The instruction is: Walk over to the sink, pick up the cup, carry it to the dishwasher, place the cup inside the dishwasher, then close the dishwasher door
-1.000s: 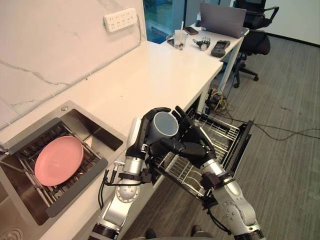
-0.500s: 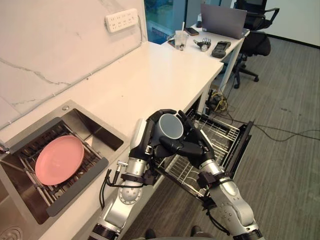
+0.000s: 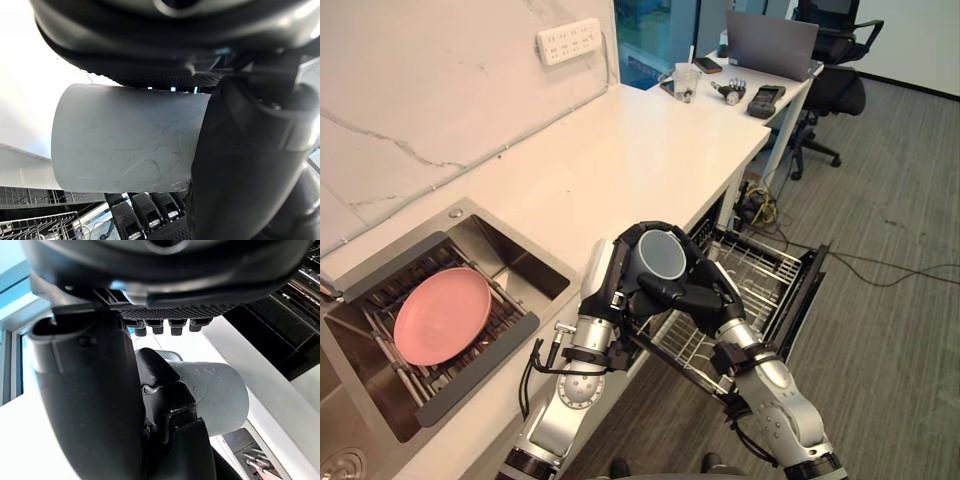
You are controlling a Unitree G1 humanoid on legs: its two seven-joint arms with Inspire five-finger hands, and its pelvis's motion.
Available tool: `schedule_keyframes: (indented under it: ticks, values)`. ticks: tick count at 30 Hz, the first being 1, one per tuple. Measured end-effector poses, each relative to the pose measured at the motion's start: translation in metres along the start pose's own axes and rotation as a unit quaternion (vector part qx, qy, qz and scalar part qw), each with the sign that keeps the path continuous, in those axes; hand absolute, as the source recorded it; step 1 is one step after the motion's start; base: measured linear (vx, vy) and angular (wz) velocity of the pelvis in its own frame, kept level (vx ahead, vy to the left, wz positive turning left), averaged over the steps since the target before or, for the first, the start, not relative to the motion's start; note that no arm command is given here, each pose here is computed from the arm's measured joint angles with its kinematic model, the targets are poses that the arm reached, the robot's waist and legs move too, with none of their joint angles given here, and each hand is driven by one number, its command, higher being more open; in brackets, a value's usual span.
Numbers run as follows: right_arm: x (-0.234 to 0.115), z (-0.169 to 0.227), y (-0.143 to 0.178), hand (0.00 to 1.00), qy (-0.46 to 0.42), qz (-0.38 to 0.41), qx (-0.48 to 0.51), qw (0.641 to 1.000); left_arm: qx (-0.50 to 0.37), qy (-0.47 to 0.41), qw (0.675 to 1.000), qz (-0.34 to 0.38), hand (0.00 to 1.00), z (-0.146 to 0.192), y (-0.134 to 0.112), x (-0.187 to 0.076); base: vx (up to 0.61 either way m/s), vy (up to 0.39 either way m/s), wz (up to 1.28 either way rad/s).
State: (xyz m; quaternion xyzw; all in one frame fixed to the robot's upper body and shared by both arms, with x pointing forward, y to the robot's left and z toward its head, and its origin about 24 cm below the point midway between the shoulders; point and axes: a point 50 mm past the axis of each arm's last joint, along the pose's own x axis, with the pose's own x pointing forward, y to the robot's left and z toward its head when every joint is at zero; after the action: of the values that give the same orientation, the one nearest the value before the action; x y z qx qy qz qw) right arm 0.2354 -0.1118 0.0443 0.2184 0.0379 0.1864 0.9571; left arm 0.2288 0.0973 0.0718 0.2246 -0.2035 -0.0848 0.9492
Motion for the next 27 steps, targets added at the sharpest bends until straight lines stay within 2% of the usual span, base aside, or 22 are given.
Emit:
schedule_keyframes:
  ticks: [7, 8, 15, 27]
  values:
    - [0.001, -0.002, 0.000, 1.00, 0.018, 0.009, -0.011, 1.000, 0.022, 0.007, 0.998, -0.055, 0.00, 0.003, 0.010, 0.002, -0.01, 0.003, 0.05]
    - [0.004, -0.001, 0.002, 0.00, 0.020, 0.016, -0.015, 1.000, 0.022, 0.007, 0.998, -0.060, 0.00, 0.003, 0.014, 0.003, 0.00, 0.000, 0.00]
    - [0.013, 0.004, 0.007, 0.00, 0.023, 0.042, -0.030, 0.998, 0.036, 0.000, 0.997, -0.075, 0.00, 0.004, 0.035, 0.006, 0.00, 0.000, 0.00]
    - [0.012, 0.004, 0.003, 0.00, 0.021, 0.040, -0.033, 0.998, 0.037, 0.002, 0.995, -0.094, 0.00, 0.003, 0.042, 0.005, 0.00, 0.000, 0.00]
